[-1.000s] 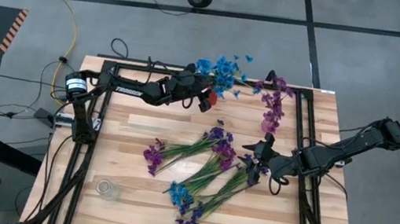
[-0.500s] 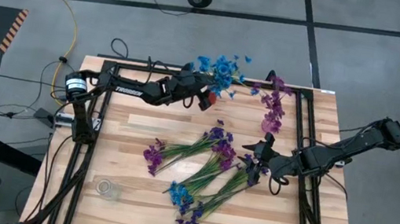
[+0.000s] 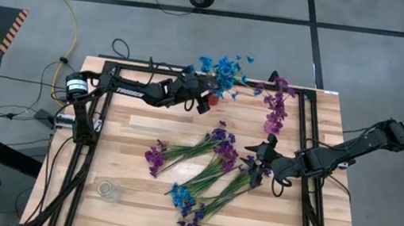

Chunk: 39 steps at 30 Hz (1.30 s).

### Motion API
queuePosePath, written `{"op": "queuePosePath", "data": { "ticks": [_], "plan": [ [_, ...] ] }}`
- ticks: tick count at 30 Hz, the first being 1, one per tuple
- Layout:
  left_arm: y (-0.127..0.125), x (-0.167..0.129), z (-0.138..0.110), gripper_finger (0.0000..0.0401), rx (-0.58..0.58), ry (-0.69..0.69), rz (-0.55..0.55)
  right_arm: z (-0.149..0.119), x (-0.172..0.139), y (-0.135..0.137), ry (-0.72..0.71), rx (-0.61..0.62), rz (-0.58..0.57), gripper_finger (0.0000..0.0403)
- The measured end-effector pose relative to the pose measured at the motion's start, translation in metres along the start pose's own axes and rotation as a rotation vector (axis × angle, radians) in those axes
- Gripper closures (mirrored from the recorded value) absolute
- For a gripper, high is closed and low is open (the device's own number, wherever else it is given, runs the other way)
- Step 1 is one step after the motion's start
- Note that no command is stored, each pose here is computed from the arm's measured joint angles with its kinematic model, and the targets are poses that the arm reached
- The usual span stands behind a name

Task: Sort flowers into vase by color
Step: Put the top dark blue flowers into the transparent vase

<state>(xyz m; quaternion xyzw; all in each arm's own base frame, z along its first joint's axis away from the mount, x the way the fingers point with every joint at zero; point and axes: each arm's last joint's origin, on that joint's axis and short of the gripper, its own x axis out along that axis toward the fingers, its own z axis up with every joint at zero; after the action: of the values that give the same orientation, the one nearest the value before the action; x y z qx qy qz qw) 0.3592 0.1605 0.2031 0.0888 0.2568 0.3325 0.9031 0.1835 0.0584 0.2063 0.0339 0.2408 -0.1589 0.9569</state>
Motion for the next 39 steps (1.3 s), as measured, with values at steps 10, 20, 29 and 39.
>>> {"op": "queuePosePath", "data": {
  "ticks": [10, 20, 29, 39],
  "plan": [
    [-0.002, -0.024, 0.016, 0.0172, 0.051, -0.009, -0.008, 0.0, 0.0, 0.0, 0.001, 0.0, 0.0, 0.0172],
    [-0.007, -0.064, 0.022, 0.0172, 0.083, 0.11, -0.083, 0.0, 0.0, 0.0, 0.001, 0.0, 0.0, 0.0172],
    [-0.024, -0.101, 0.018, 0.0172, 0.056, 0.246, -0.23, 0.0, 0.0, 0.0, 0.001, 0.0, 0.0, 0.0172],
    [-0.053, -0.118, 0.013, 0.0172, -0.034, 0.325, -0.453, 0.0, 0.0, 0.0, 0.0, 0.0, 0.0, 0.0172]
  ]
}}
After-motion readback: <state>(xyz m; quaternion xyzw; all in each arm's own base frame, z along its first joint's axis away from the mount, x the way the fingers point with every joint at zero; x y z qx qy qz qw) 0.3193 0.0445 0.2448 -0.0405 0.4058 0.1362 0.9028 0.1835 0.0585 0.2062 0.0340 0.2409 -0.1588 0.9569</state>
